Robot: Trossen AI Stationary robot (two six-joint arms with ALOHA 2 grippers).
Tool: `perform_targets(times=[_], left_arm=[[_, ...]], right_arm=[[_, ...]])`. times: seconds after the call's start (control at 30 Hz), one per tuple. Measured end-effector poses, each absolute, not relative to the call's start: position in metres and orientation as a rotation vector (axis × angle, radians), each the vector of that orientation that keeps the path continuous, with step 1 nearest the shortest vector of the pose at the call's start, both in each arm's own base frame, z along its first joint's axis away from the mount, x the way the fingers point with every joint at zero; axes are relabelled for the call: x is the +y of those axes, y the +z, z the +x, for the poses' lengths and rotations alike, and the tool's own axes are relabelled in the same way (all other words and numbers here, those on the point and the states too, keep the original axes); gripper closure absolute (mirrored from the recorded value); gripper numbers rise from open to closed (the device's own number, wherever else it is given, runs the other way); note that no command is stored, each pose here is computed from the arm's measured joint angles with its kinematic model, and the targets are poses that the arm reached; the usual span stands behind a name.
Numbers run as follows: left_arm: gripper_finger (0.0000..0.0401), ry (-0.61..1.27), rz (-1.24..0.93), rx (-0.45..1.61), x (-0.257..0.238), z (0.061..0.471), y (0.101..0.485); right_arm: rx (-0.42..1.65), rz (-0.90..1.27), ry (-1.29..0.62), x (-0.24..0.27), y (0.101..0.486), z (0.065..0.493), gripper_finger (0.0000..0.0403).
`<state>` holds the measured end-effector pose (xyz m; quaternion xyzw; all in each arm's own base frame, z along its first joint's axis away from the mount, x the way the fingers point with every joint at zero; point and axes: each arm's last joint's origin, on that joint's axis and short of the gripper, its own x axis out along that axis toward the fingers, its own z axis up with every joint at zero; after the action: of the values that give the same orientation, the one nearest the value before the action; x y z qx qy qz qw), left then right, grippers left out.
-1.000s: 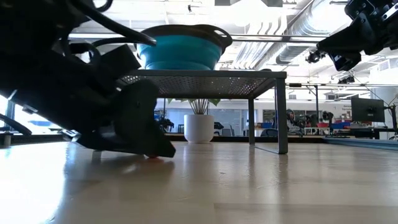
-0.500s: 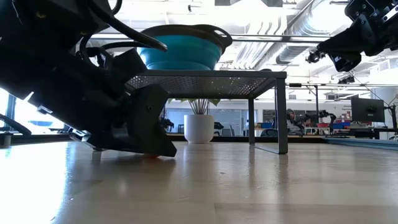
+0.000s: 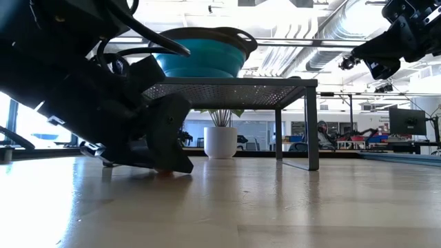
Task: Pick & Place Fruit
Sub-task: Put the pear into the blue strainer bowl on the shelf
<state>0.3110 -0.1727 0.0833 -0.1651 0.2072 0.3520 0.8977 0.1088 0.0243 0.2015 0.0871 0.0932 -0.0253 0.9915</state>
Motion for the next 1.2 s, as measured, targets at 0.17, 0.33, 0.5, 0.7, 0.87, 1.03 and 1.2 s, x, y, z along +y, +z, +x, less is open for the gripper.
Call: perform_targets(times=[0.17, 0.33, 0.5, 0.7, 0.87, 1.03, 1.2], left_arm=[[0.0230, 0.727, -0.370, 0.425, -0.174, 0.311, 0.084], [0.0264, 0.713, -0.377, 0.429, -0.177, 0.309, 0.084], [0.0286, 0.695, -0.380, 0.431, -0.183, 0.307, 0.084], [0.0279, 0.660, -0.391, 0.436, -0.193, 0.310, 0.090], [0.0278, 0.596, -0.418, 0.459, -0.205, 0.317, 0.103], [0.0278, 0.574, -0.440, 0.448, -0.210, 0.325, 0.123], [0.0283, 0.571, -0.454, 0.434, -0.212, 0.329, 0.149]], right_arm=[[0.190, 0.173, -0.030, 0.025, 0.201, 0.109, 0.0399], [0.190, 0.170, -0.028, 0.025, 0.201, 0.109, 0.0399], [0.190, 0.170, -0.027, 0.025, 0.201, 0.109, 0.0399], [0.190, 0.170, -0.027, 0.025, 0.201, 0.109, 0.0399], [0.191, 0.170, -0.024, 0.025, 0.201, 0.109, 0.0399], [0.191, 0.172, -0.023, 0.025, 0.201, 0.109, 0.0399], [0.193, 0.176, -0.021, 0.025, 0.201, 0.109, 0.0399]])
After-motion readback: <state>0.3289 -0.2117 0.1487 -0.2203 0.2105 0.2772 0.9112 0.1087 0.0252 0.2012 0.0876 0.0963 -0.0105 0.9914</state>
